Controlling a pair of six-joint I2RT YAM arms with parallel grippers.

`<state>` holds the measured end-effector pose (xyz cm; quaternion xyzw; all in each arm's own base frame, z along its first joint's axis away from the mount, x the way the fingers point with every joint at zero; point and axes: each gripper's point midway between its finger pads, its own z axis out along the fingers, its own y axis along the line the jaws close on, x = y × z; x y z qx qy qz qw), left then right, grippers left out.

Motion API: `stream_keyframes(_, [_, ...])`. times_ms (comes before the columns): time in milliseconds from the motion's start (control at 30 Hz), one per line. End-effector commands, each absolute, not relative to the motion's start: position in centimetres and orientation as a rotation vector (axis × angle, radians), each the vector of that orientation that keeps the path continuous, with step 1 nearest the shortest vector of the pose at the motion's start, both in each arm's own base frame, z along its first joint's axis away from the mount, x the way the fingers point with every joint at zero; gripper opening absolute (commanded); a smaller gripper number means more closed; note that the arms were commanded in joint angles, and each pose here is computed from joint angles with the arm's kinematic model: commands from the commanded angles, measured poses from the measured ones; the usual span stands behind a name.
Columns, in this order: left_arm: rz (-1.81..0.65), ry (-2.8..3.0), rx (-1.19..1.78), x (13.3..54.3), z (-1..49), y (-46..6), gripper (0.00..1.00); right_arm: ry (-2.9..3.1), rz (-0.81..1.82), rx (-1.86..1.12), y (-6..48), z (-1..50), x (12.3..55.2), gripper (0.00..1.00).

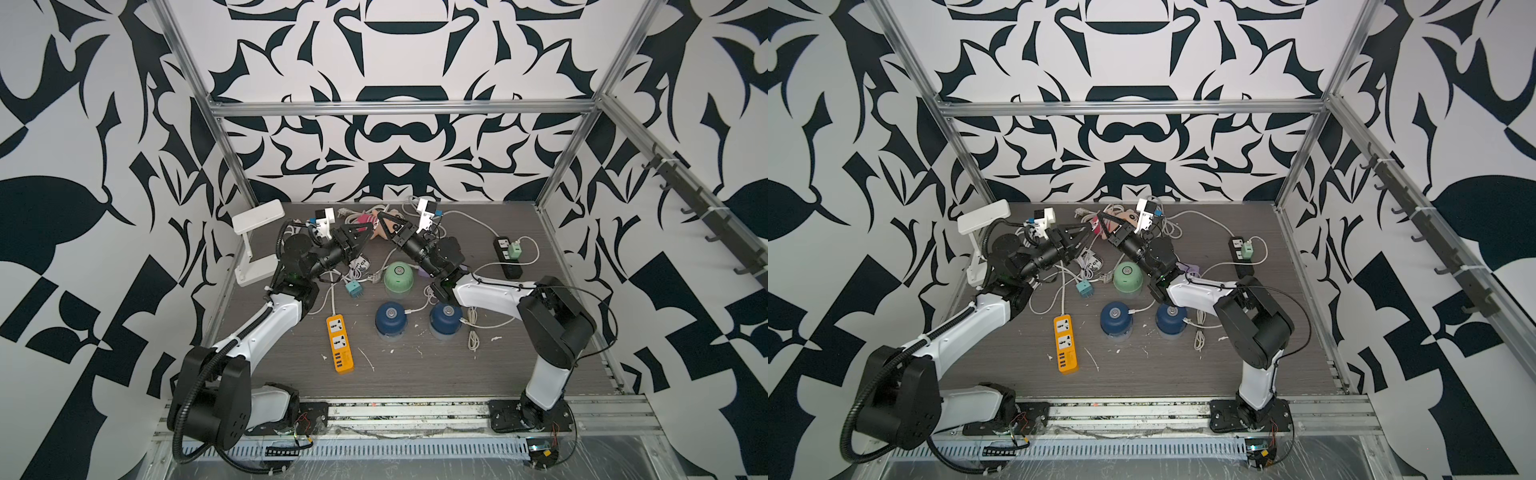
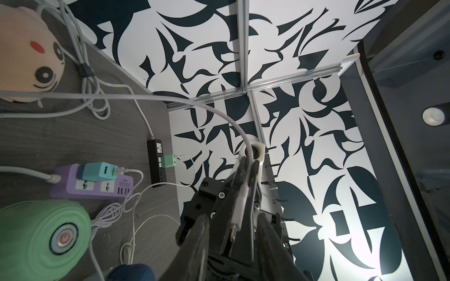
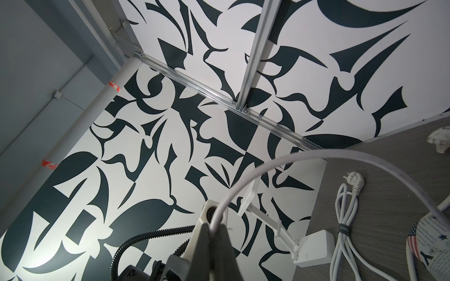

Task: Charge the cordless meat grinders
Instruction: Pick up the charging cable from the center of the board.

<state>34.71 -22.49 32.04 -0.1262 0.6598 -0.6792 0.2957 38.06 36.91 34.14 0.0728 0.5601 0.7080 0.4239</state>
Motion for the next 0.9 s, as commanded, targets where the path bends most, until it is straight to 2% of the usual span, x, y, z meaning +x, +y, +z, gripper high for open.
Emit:
stream_keyframes(0, [-1.853,1.693,-0.243,34.4,34.5,-23.3,0.34,1.285,1.808,0.161,36.2,36.9,37.2,0.00])
stream_keyframes(333, [-1.848,1.685,-0.248,34.5,34.7,-23.4,0.24,1.297,1.813,0.166,36.6,36.4,37.2,0.00])
stream_keyframes(600, [-1.843,1.670,-0.249,34.5,35.1,-23.2,0.11,1.303,1.806,0.170,36.5,36.0,37.1,0.00])
stream_keyframes(867, [-1.831,1.670,-0.255,34.3,35.0,-23.1,0.09,1.324,1.799,0.171,36.4,35.3,36.9,0.00])
